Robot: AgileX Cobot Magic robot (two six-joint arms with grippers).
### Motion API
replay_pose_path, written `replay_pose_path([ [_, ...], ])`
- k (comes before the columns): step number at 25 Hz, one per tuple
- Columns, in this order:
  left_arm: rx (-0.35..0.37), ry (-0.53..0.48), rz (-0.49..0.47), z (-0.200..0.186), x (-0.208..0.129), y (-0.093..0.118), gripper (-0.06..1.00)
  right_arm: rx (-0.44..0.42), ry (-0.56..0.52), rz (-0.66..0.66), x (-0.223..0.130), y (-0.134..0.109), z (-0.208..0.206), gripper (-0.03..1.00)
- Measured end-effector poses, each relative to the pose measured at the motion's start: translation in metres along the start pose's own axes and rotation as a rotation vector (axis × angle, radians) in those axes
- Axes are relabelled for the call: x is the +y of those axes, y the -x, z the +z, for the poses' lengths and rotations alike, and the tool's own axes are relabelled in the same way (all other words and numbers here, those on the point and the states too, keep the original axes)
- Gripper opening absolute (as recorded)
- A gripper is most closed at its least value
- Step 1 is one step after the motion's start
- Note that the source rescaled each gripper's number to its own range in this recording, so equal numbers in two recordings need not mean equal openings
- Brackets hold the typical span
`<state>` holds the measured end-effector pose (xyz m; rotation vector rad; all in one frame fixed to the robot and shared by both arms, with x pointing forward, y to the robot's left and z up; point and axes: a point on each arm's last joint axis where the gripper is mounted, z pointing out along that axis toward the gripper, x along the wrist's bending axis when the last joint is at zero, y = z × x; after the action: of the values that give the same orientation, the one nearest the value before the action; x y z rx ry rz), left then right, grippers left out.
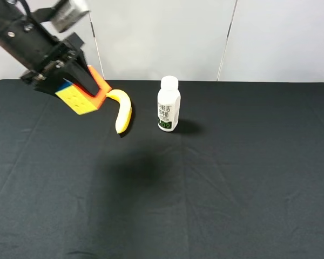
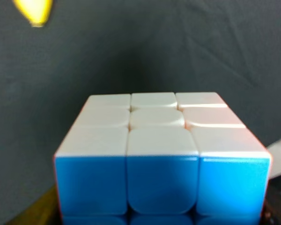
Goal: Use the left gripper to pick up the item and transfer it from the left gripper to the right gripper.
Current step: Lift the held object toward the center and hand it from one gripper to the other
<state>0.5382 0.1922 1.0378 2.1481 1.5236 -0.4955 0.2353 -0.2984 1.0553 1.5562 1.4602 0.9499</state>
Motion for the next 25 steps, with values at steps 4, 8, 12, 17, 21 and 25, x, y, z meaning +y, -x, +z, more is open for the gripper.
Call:
replay_pose_path([
  [4,-0.012,-0.035,0.129,0.019,-0.002,0.030,0.00,0.009,0.000,0.005,0.000,-0.001,0.000,1.00],
  [8,-0.014,-0.026,0.226,0.037,-0.003,0.058,0.00,0.025,0.000,0.007,0.000,-0.002,0.000,1.00],
  [12,-0.022,-0.025,0.296,0.050,-0.007,0.081,0.00,0.096,-0.005,-0.003,0.001,-0.009,0.000,1.00],
  [17,-0.043,-0.052,0.353,0.061,-0.015,0.101,0.00,0.195,-0.093,-0.052,0.013,-0.017,0.013,1.00],
  [21,-0.072,-0.044,0.365,0.065,-0.018,0.111,0.00,0.269,-0.091,-0.164,0.030,-0.022,0.020,1.00],
  [25,-0.116,-0.024,0.346,0.065,-0.017,0.116,0.00,0.369,-0.055,-0.233,0.039,-0.027,0.026,1.00],
])
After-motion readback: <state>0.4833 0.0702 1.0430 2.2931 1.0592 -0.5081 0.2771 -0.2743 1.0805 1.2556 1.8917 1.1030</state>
